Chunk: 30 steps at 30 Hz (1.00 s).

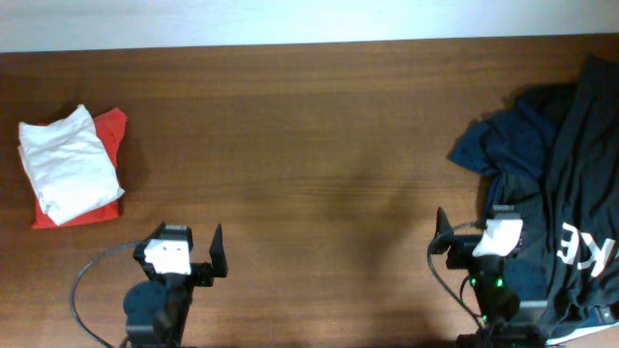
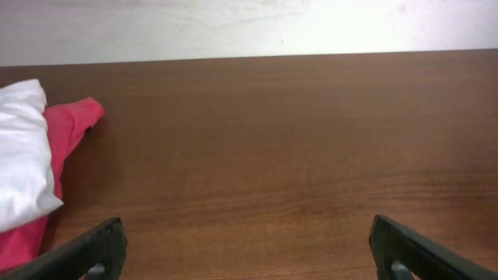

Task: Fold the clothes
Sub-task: 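Move the right gripper toward the black NIKE sweatshirt on the right pile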

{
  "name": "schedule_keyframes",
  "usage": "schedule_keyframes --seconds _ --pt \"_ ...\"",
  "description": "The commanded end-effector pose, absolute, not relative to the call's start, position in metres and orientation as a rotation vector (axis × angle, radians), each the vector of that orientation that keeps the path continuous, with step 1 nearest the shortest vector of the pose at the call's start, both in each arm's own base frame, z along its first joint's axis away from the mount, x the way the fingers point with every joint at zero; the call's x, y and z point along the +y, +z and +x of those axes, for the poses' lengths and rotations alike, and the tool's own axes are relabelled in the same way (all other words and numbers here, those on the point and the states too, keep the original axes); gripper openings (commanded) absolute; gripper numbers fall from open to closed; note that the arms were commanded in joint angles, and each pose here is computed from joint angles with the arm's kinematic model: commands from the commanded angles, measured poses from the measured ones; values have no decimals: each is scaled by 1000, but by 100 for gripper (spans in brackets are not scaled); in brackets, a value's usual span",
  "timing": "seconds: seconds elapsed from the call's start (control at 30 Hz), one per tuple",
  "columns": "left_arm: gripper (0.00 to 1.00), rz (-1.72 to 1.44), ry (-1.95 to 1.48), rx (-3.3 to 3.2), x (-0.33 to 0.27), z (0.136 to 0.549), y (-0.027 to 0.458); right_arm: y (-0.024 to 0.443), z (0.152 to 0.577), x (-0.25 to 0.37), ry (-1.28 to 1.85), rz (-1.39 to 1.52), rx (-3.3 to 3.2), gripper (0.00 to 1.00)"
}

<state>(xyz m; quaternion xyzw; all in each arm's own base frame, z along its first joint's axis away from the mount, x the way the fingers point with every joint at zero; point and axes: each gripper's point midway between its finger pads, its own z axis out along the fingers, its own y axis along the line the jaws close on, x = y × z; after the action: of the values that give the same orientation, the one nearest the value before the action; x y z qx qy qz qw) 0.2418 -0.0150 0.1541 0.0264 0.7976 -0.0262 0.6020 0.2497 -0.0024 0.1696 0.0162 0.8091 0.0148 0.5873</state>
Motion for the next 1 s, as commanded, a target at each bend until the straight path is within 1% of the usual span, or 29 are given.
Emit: schedule_keyframes --seconds 0.0,0.13,0.2,0.23,0.3,0.37,0.4,0.43,0.47,0.5,0.57,0.6,0.67,0.7,0.83,0.87,0.97 --pt "99 49 -56 1946 -13 253 174 187 261 -6 21 71 2009 98" --pt "99 81 -41 2182 -14 275 177 176 275 -16 8 125 2373 99" --pt "99 81 -43 2230 -14 283 178 162 281 -19 -7 139 2469 99" --pt "99 87 -55 2237 -16 284 177 151 281 -31 -65 206 2508 99" --pt "99 87 -55 2238 -16 284 176 124 264 -83 -313 573 2573 99" --pt "99 87 -55 2239 -16 284 176 96 246 -112 -397 785 2652 99" --pt "99 87 -55 2240 -16 284 176 83 239 -121 -416 847 2694 100" --pt "99 87 -55 2239 -16 284 176 66 232 -129 -417 915 2752 83" --pt "99 87 -55 2239 -16 284 176 55 228 -132 -419 945 2789 71" --pt "99 87 -55 2239 -16 283 176 49 225 -134 -423 961 2811 67" --pt "99 87 -55 2239 -16 284 176 30 220 -138 -437 1001 2872 63" --pt "99 87 -55 2239 -16 284 176 26 220 -138 -438 1002 2884 54" --pt "99 87 -54 2239 -16 284 176 25 220 -138 -438 1002 2885 13" --pt "99 87 -55 2239 -16 284 176 25 220 -138 -438 1002 2885 10" --pt "99 87 -54 2238 -16 284 176 46 229 -141 -436 1001 2882 11" --pt "99 87 -54 2239 -16 284 176 48 230 -142 -436 1001 2880 28" --pt "99 87 -55 2239 -16 284 176 48 227 -141 -437 1002 2891 28"
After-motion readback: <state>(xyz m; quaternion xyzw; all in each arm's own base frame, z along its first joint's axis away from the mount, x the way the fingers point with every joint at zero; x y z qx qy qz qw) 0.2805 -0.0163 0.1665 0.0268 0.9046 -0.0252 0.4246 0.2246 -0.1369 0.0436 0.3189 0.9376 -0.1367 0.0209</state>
